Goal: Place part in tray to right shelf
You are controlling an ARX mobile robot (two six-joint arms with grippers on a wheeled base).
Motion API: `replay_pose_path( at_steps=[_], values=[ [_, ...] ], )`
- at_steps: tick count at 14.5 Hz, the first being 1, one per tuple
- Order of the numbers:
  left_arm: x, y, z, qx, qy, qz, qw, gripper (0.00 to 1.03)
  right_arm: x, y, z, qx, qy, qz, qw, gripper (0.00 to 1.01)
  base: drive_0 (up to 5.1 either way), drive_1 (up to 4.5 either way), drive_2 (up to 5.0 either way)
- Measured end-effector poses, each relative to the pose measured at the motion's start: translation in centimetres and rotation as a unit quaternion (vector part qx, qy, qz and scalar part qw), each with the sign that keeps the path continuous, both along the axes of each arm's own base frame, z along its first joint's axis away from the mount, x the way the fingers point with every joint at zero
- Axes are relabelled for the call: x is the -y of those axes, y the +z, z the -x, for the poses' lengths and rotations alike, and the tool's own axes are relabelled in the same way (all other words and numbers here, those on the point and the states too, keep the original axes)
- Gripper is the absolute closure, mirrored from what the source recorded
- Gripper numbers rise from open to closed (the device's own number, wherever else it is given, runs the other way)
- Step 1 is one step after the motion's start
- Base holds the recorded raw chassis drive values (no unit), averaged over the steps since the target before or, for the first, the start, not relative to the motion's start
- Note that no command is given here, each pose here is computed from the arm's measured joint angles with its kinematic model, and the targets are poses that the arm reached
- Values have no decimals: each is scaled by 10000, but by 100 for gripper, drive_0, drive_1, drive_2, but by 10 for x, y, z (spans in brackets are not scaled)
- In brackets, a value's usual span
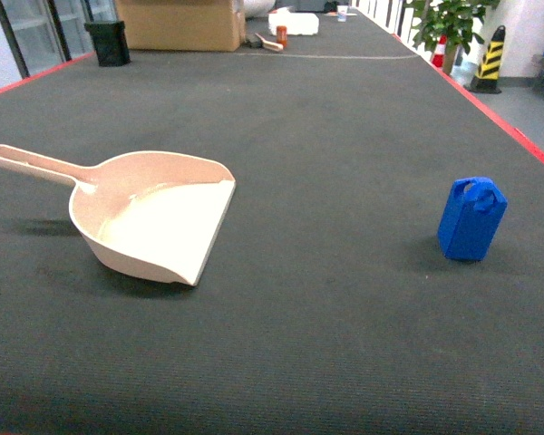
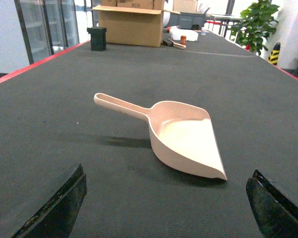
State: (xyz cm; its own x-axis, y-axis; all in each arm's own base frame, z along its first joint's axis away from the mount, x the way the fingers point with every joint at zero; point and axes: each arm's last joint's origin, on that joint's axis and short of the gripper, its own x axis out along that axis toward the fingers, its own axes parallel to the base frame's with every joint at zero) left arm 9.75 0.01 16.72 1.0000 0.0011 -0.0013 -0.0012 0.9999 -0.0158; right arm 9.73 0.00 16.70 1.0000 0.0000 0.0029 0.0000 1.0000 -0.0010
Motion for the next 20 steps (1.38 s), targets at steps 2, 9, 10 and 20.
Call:
replay_pose_path(
  at_steps=[2,9,10,20],
  values=[
    [0,0,0,0,0,0,10000,5,0,0,0,0,0,0,10000,3,0,0,0],
    [0,0,0,-2,0,0,10000,5,0,0,0,0,0,0,10000,3,0,0,0],
    [0,0,0,0,0,0,10000,5,0,0,0,0,0,0,10000,3,0,0,0],
    [0,0,0,0,0,0,10000,5,0,0,0,0,0,0,10000,3,0,0,0]
  ],
)
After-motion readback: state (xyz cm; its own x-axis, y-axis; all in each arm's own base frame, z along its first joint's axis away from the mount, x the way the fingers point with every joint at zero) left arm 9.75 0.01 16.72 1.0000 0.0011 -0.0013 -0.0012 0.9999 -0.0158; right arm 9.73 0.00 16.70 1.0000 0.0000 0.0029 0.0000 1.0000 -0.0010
